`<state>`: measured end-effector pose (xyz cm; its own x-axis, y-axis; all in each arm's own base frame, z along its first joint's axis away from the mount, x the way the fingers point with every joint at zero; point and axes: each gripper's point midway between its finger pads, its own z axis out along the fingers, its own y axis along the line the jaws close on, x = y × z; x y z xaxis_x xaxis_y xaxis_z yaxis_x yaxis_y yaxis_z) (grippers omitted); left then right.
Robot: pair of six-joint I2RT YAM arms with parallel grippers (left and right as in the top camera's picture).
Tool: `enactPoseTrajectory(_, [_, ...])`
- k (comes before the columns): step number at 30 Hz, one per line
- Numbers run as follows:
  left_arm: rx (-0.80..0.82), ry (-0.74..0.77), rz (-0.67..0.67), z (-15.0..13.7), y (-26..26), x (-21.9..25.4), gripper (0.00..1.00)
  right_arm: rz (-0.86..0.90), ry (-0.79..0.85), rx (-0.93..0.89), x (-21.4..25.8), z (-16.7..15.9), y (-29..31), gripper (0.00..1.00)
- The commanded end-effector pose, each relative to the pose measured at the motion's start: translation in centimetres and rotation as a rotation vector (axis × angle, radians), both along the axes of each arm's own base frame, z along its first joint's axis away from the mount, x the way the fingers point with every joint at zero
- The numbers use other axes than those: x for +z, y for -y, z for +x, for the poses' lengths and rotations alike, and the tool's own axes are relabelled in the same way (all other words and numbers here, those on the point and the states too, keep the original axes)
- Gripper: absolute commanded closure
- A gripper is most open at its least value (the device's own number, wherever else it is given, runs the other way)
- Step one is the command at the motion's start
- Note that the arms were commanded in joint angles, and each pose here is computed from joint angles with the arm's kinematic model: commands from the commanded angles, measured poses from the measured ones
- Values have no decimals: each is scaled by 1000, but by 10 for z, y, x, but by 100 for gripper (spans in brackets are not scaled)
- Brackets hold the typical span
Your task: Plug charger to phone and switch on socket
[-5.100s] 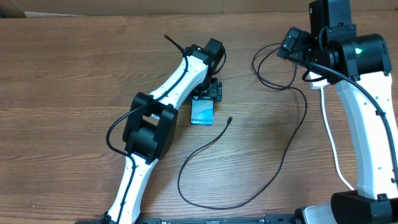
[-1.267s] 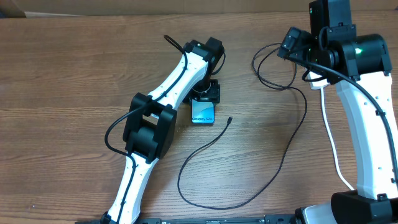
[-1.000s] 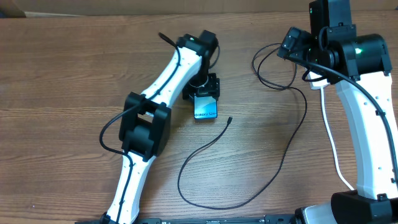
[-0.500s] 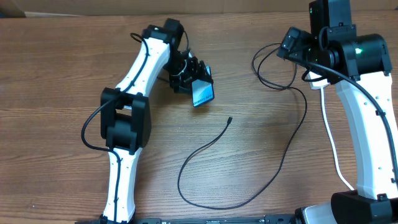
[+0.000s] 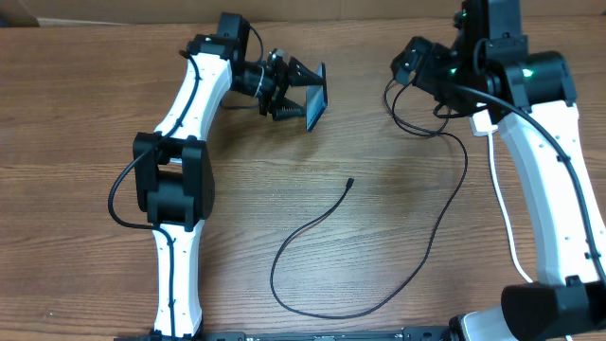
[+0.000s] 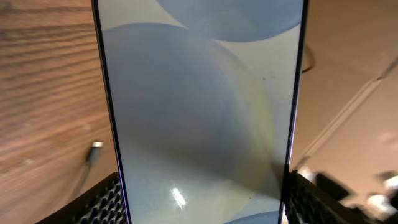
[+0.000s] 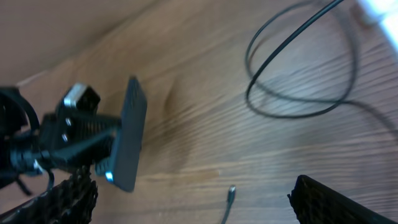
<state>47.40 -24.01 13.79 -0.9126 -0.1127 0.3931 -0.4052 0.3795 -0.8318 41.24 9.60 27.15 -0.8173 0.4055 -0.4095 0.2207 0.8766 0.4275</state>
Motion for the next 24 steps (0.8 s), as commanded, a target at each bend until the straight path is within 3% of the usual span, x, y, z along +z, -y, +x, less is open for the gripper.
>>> enactPoseTrajectory(1, [45, -148, -122, 5, 1, 30, 33, 95, -46, 74, -12, 1, -23, 0])
enactPoseTrajectory(11, [93, -307, -129, 4, 1, 33, 32, 14, 12, 129, -22, 14, -62, 0])
enactPoseTrajectory(24, [93, -338, -162, 6, 2, 40, 32, -57, 47, 170, -39, 14, -118, 0])
